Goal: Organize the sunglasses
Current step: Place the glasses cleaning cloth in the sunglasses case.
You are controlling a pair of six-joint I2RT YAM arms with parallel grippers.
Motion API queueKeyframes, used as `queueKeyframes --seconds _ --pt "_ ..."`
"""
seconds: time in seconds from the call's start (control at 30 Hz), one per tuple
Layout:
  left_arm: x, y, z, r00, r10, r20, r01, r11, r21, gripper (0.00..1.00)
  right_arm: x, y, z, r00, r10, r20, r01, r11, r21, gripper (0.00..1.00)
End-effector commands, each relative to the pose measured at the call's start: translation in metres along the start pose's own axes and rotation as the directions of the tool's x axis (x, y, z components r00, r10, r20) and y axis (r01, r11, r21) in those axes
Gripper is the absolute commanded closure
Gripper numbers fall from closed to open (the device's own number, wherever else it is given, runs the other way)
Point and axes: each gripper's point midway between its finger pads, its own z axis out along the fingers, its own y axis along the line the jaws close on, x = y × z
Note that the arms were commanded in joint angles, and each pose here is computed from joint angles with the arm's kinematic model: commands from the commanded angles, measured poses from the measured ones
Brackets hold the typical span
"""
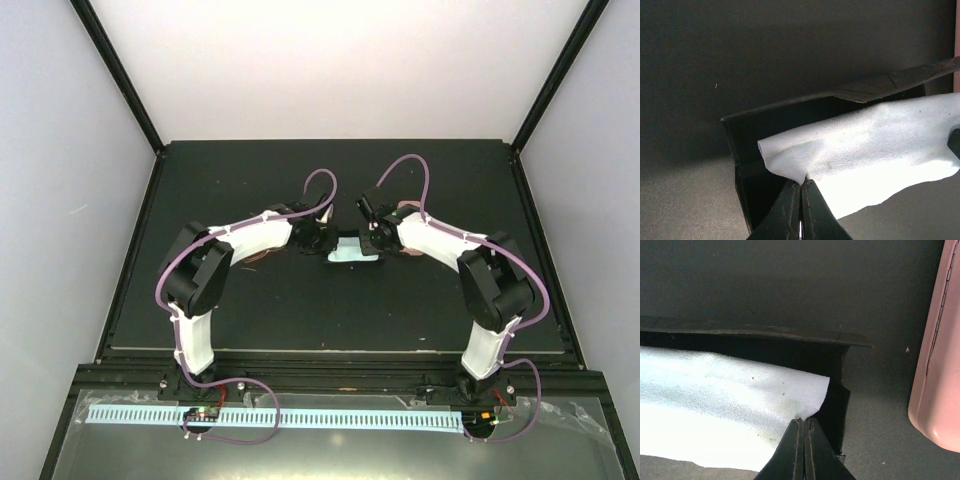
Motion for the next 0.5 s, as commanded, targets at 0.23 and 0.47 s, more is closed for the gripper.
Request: queueKeyframes --seconds 0.23,0.47 --pt "-0.003 -0.001 0.003 0.999 0.027 -0.022 -0.027 1.000 0.008 0.97 -0.010 -0.004 0.009 1.000 -0.004 0.017 0.003 1.000 0.021 0.99" --pt "0.001 0.003 0.003 0.999 0.028 -0.038 -0.028 1.000 -0.010 0.91 -0.008 -0.006 0.015 1.000 -0.007 0.004 0.007 1.000 0.028 0.99"
